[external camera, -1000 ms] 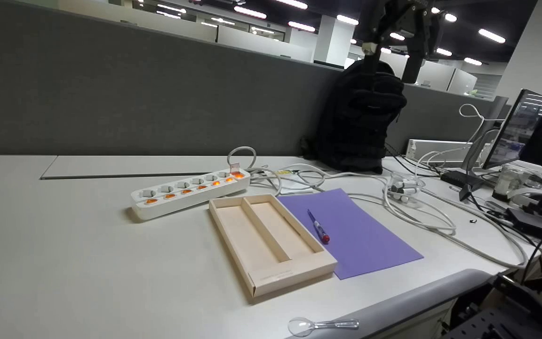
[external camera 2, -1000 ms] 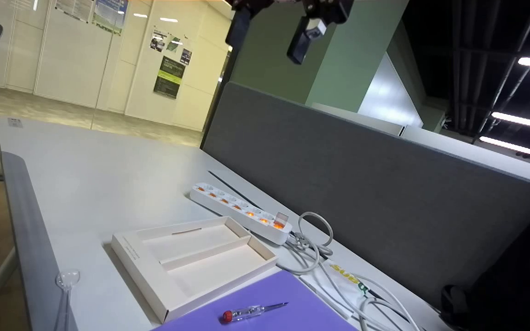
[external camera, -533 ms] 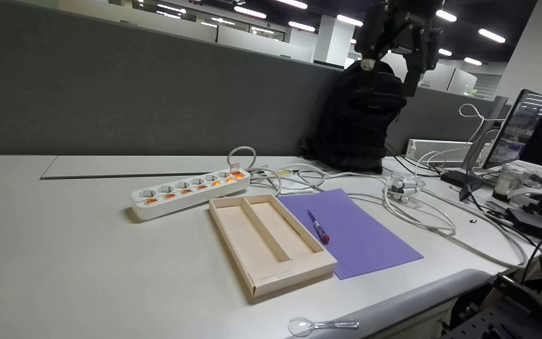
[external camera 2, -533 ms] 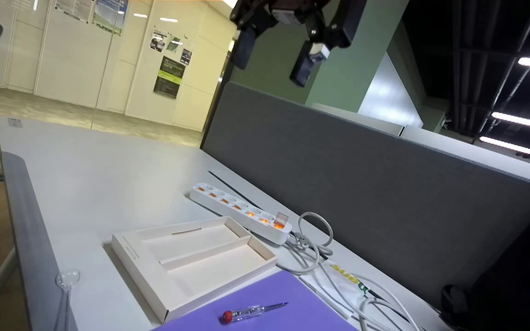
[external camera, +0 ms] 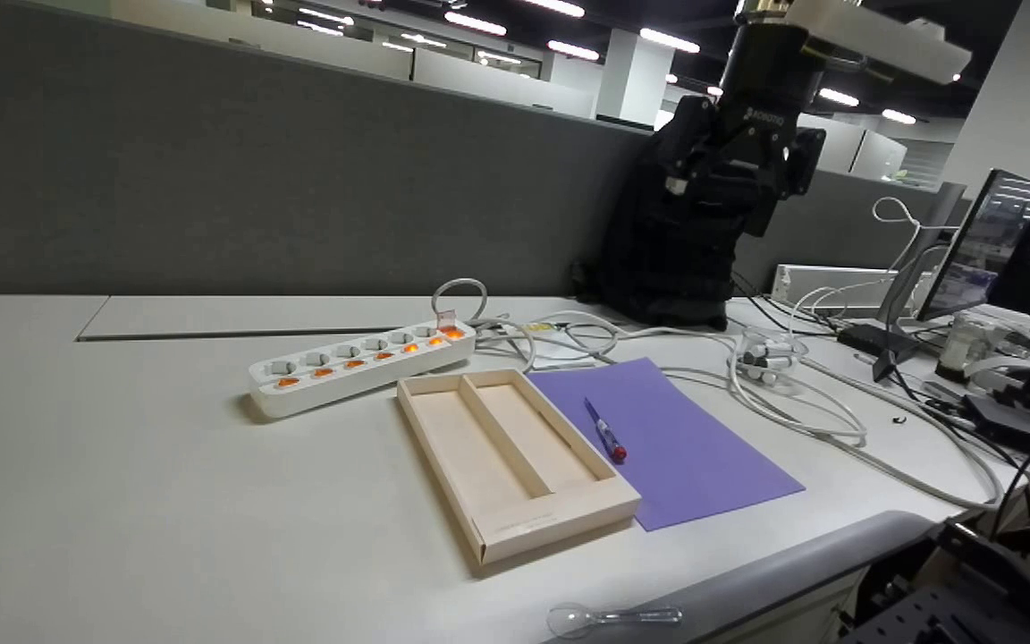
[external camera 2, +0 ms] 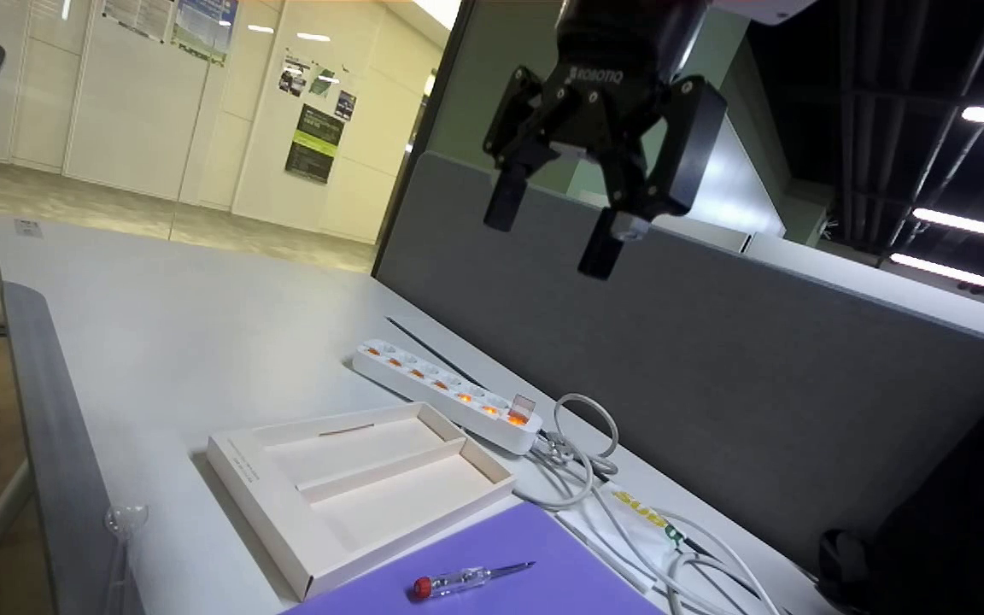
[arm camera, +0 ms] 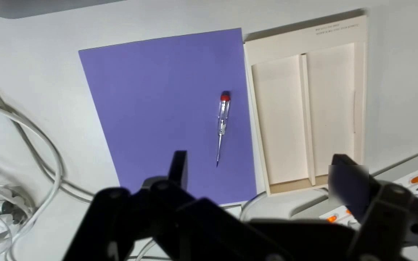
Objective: Pick up the screwdriver and put it on the tray
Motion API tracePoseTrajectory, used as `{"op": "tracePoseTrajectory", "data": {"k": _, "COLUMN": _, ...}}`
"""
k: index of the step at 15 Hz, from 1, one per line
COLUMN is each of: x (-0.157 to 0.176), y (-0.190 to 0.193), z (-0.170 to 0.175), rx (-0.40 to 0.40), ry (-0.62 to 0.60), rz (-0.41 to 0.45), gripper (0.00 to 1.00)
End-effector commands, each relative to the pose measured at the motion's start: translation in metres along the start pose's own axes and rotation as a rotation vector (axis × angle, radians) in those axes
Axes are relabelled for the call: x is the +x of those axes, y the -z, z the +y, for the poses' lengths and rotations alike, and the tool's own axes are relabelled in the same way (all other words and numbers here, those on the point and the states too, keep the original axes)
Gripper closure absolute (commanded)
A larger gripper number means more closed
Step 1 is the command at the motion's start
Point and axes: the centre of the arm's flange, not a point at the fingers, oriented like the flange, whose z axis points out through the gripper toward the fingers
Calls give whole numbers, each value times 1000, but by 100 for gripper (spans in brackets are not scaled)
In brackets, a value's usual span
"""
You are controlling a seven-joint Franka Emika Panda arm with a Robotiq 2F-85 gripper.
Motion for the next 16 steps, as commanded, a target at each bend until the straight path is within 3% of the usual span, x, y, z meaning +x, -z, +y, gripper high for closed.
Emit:
{"op": "tracePoseTrajectory", "data": {"k": 1, "x": 12, "y": -26, "z": 8, "rx": 3, "ry": -89, "rz": 5, "gripper": 0}}
{"op": "tracePoseTrajectory", "data": {"k": 6, "x": 22, "y": -58, "z": 19, "rx": 11, "ry": -134, "rz": -26, "gripper": 0}}
{"op": "tracePoseTrajectory", "data": {"k": 12, "x": 31, "y": -104, "z": 8, "rx": -8, "ry": -163, "rz": -32, "gripper": 0}}
{"op": "tracePoseTrajectory", "data": {"k": 16, "x": 23, "y": -109, "z": 10, "rx": -12, "ry": -127, "rz": -61, "gripper": 0}}
